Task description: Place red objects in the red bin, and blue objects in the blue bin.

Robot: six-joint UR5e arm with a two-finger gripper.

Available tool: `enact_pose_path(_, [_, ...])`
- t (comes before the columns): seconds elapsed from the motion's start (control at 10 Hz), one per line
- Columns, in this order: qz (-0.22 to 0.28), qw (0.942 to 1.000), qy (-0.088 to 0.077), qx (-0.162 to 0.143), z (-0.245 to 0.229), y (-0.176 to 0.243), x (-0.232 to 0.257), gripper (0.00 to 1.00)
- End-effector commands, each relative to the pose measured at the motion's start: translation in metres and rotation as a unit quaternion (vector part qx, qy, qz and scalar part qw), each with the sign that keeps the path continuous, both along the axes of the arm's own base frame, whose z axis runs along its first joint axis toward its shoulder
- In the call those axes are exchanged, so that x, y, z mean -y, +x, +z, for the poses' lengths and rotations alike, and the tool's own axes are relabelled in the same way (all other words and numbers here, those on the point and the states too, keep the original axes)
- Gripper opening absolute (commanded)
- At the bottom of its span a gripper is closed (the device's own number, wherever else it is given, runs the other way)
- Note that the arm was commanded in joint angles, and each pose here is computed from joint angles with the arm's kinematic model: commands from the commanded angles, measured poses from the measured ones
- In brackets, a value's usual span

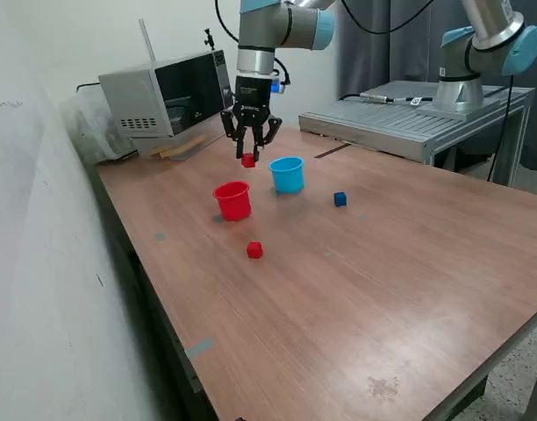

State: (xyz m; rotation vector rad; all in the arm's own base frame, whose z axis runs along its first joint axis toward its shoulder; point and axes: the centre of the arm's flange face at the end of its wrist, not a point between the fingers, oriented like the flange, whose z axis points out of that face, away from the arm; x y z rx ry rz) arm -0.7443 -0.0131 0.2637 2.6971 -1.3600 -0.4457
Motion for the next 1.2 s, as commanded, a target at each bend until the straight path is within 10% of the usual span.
enact_pose_path(0.0, [-0.069,0.9976,0.003,-0.002,0.001,-0.006,-0.043,0.0])
enact_pose_path(1.1, [-0.117,0.993,-0.006,0.012,-0.062,-0.046,-0.088,0.0])
